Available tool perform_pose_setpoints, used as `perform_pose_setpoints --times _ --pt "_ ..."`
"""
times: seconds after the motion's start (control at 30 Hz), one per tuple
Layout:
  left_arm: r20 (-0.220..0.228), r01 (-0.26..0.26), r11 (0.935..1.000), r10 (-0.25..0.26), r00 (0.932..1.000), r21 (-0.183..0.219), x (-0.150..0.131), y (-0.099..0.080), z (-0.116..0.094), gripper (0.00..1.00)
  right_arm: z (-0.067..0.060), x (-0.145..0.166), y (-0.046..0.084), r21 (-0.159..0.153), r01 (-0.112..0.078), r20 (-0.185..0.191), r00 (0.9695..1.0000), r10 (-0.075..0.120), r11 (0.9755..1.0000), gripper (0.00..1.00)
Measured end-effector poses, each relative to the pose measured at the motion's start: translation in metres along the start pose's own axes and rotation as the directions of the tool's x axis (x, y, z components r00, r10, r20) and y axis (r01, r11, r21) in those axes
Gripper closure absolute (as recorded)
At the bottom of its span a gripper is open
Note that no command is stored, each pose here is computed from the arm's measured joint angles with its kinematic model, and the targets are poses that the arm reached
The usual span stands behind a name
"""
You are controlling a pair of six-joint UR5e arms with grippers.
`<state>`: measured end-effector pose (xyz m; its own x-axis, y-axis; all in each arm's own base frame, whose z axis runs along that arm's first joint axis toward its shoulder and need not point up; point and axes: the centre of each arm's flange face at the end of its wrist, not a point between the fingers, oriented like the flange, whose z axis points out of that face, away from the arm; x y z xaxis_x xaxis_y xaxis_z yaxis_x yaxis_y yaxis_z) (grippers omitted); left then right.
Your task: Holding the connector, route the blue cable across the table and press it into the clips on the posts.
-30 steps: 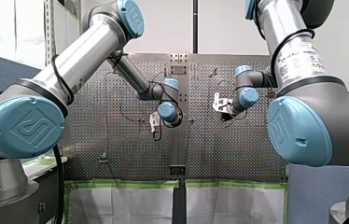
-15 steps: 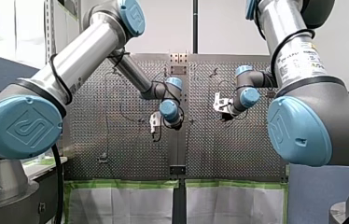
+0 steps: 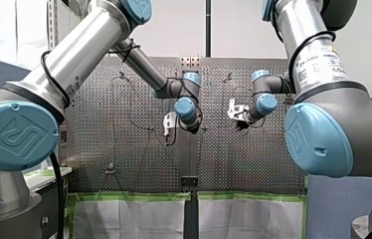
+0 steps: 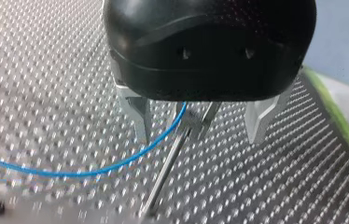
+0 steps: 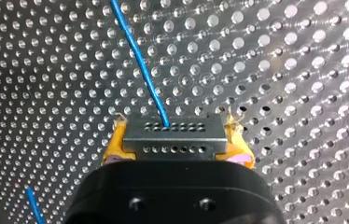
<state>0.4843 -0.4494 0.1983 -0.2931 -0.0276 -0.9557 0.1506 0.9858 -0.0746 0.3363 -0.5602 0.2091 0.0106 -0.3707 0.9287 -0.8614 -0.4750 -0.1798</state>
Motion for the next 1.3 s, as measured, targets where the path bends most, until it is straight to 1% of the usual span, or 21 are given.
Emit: perform_pose_setpoints --times 0.23,0.33,0.43,0.6,0.73,0.83,1.03,1.17,1.3 --pt "0.004 -0.017 0.9999 0.017 0.9998 0.001 0.010 -0.031 -0.030 0.00 -0.001 0.000 0.008 -0.013 -0.009 0.005 0.9999 0.009 0.9999 1.00" --pt "0.014 -0.012 0.9998 0.012 0.9998 0.013 0.013 -0.046 -0.041 0.00 -0.002 0.000 0.011 -0.018 -0.011 0.009 0.9999 0.011 0.9998 1.00" --pt "0.037 -0.005 0.9995 0.004 0.9993 0.030 0.017 -0.062 -0.052 0.00 -0.003 -0.001 0.012 -0.020 -0.009 0.017 0.9998 0.009 0.9998 1.00" --pt "0.086 0.017 0.9970 -0.023 0.9960 0.076 0.016 -0.091 -0.066 0.00 -0.006 -0.004 0.014 -0.023 -0.001 0.039 0.9993 0.002 0.9997 1.00" --pt "0.110 0.037 0.9955 -0.047 0.9928 0.087 0.007 -0.101 -0.062 0.00 -0.008 -0.007 0.015 -0.026 0.002 0.050 0.9988 0.000 0.9997 1.00" --pt "0.112 0.044 0.9955 -0.053 0.9922 0.085 0.004 -0.104 -0.054 0.00 -0.010 -0.006 0.016 -0.028 0.001 0.050 0.9987 0.001 0.9996 1.00" --pt "0.087 0.039 0.9965 -0.045 0.9951 0.074 0.014 -0.111 -0.039 0.00 -0.021 0.017 0.019 -0.033 -0.004 0.015 0.9999 0.004 0.9994 1.00" --pt "0.095 0.054 0.9958 -0.061 0.9936 0.074 0.020 -0.117 -0.025 0.00 -0.028 0.026 0.019 -0.033 -0.006 0.000 1.0000 0.006 0.9994 1.00" --pt "0.111 0.070 0.9946 -0.079 0.9907 0.077 0.014 -0.121 -0.017 0.00 -0.032 0.025 0.019 -0.034 -0.008 0.004 1.0000 0.008 0.9994 1.00"
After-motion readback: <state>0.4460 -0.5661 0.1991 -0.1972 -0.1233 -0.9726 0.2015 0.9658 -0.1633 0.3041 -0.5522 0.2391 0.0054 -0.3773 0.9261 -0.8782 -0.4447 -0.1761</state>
